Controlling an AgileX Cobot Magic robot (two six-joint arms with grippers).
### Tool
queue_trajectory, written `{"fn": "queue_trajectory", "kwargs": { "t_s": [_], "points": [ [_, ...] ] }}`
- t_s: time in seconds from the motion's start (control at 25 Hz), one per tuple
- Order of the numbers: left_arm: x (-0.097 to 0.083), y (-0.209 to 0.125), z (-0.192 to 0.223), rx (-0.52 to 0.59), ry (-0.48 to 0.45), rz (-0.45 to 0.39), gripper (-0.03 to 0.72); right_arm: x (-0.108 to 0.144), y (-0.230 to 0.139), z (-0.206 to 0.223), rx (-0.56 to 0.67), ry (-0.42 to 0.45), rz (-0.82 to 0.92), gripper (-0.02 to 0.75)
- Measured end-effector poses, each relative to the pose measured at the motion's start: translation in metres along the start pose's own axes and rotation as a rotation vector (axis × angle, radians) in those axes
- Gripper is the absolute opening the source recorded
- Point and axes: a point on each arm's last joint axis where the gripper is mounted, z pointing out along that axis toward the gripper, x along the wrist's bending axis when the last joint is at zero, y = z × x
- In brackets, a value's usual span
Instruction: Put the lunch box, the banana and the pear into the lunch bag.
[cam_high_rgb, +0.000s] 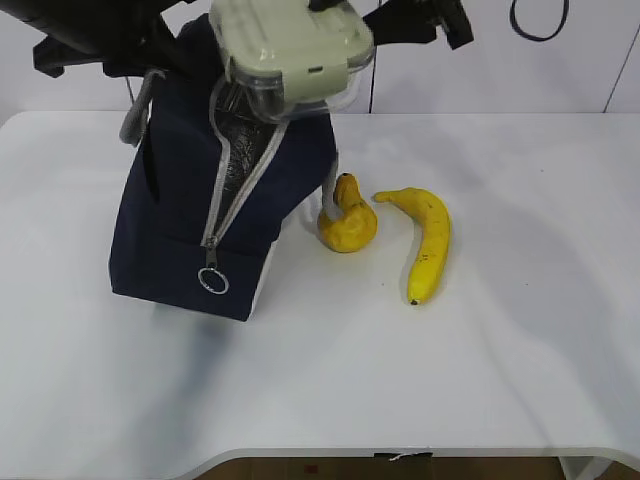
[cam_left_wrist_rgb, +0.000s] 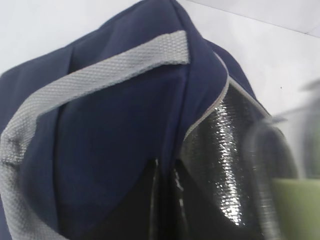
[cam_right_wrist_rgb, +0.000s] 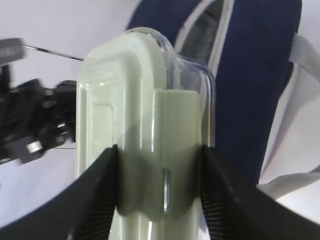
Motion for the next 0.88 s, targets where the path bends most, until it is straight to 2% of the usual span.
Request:
{"fn": "queue_trajectory", "kwargs": {
  "t_s": [0.12,0.44,0.88],
  "points": [
    [-0.003,-0.002,0.001,0.004,-0.005,0.001,-0.001,-0.01,-0.002,0.019,0.023,-0.062,0.002,0.384],
    [-0.005,0.0,-0.004,-0.011,-0.013,-0.008,-0.001,-0.035,0.004,0.038,-0.01,-0.133,0.026,0.383],
    [-0.014,0.001,-0.003,-0.051,-0.066,-0.049,-0.001,-0.027,-0.007,0.089,0.027,-0.13,-0.011,0.383]
  ]
}}
